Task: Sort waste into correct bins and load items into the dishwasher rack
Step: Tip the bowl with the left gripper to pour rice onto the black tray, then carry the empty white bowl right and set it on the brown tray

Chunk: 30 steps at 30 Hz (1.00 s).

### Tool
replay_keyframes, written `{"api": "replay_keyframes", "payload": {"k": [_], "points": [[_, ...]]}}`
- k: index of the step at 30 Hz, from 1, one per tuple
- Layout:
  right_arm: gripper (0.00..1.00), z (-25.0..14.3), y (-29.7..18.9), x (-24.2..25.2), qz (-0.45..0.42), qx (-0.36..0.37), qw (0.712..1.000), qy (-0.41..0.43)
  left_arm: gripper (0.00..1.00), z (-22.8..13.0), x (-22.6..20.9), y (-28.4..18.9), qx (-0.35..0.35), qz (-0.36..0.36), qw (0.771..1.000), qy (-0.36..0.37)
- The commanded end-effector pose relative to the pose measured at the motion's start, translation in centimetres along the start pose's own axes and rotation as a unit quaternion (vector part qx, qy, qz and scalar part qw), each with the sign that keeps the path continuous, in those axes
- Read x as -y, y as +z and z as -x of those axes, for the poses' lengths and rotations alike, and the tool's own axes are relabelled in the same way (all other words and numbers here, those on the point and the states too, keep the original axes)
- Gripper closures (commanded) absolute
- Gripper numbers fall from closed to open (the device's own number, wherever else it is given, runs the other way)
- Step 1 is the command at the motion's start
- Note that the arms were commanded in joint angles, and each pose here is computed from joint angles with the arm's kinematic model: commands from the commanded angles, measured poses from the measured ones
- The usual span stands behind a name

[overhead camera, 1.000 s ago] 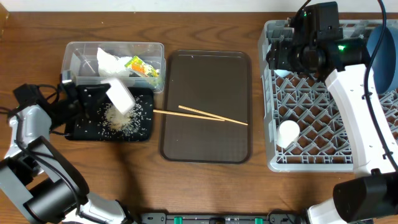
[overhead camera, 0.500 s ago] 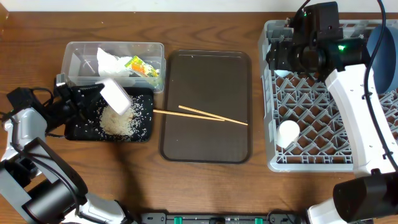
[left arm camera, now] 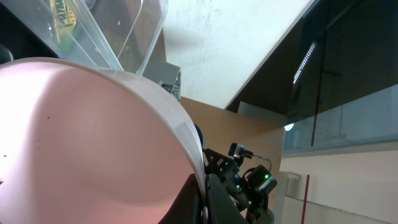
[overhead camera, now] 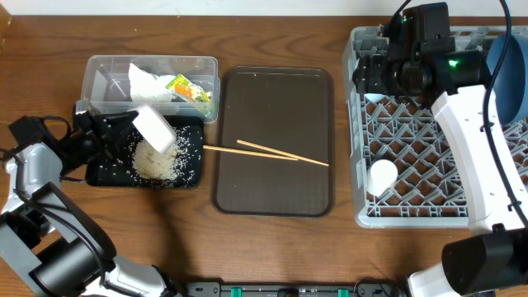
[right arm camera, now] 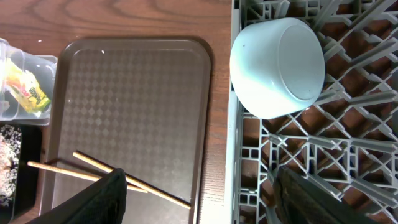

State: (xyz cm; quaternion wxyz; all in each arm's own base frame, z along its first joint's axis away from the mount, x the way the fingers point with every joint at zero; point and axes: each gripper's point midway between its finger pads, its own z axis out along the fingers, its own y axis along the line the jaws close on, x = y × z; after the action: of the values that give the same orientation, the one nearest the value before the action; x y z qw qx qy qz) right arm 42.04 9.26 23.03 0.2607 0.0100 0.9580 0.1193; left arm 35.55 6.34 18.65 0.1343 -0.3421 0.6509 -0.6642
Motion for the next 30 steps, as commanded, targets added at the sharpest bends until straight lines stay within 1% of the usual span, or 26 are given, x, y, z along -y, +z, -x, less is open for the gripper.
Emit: {"api": "replay_keyframes", "payload": {"k": [1, 12, 19, 22, 25, 30], "points": [[0.25, 0.4, -0.6, 0.1, -0.002, 0.008, 1.000, -0.008, 0.94, 0.1, 1.1, -0.1, -0.004, -0.014, 1.000, 0.007], [0.23, 0.9, -0.6, -0.1, 0.000, 0.017, 1.000, -0.020, 0.94, 0.1, 1.1, -0.1, -0.004, -0.014, 1.000, 0.007], [0.11, 1.5, -0.6, -0.3, 0.005, 0.031, 0.999, -0.022, 0.94, 0.1, 1.1, -0.1, -0.004, -0.014, 1.000, 0.014], [0.01, 1.4, -0.6, -0.3, 0.005, 0.029, 0.999, -0.022, 0.94, 0.1, 1.1, -0.1, -0.003, -0.013, 1.000, 0.023], [0.01, 1.2, -0.6, -0.2, 0.003, 0.024, 0.999, -0.021, 0.94, 0.1, 1.1, -0.1, -0.003, -0.013, 1.000, 0.024], [0.01, 1.2, -0.6, -0.2, 0.003, 0.025, 0.999, -0.021, 0.94, -0.2, 1.4, -0.1, 0.001, -0.002, 0.999, 0.049]]}}
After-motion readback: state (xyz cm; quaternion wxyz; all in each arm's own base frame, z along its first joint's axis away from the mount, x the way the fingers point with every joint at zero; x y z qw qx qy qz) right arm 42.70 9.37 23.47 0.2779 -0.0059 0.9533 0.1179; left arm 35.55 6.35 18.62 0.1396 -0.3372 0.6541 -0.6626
